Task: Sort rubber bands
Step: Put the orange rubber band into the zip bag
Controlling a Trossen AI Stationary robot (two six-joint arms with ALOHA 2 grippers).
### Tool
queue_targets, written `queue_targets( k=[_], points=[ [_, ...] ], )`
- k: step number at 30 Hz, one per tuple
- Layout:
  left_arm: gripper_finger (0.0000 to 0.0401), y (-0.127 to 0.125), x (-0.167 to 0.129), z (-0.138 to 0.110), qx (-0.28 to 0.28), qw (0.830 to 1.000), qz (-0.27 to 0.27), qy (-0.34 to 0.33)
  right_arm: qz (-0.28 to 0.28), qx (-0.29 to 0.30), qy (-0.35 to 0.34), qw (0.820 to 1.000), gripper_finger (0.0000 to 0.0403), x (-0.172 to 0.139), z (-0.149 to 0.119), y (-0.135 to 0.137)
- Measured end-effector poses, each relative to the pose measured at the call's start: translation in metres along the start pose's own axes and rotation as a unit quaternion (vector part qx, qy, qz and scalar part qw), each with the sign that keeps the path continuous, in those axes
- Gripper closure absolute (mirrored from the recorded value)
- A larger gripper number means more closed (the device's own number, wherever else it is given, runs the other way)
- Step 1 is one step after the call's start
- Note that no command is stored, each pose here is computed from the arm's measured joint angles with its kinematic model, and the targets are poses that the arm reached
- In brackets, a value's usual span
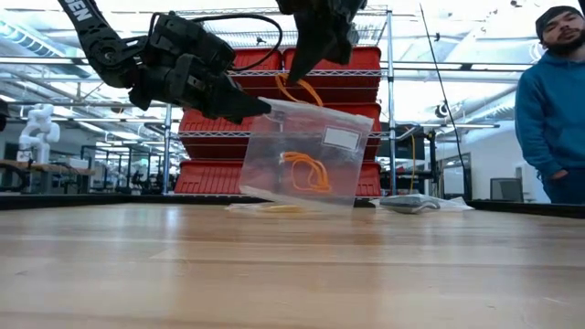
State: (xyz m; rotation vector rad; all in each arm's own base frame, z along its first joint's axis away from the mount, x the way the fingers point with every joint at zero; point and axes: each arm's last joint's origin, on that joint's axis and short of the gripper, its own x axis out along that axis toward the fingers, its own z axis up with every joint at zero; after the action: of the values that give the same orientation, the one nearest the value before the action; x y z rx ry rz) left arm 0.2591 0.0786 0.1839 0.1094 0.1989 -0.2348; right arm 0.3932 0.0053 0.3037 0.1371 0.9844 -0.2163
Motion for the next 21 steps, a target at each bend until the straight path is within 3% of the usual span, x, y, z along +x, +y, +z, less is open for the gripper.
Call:
queue_targets(
  k=[21],
  points=[
    [0.0399,0.0000,0.0000,0.0001,-0.001,1.000,0.000,0.000,-0.011,0.010,0.005,1.000,0.0403,-0.0065,-0.0030,0.0022]
  ],
)
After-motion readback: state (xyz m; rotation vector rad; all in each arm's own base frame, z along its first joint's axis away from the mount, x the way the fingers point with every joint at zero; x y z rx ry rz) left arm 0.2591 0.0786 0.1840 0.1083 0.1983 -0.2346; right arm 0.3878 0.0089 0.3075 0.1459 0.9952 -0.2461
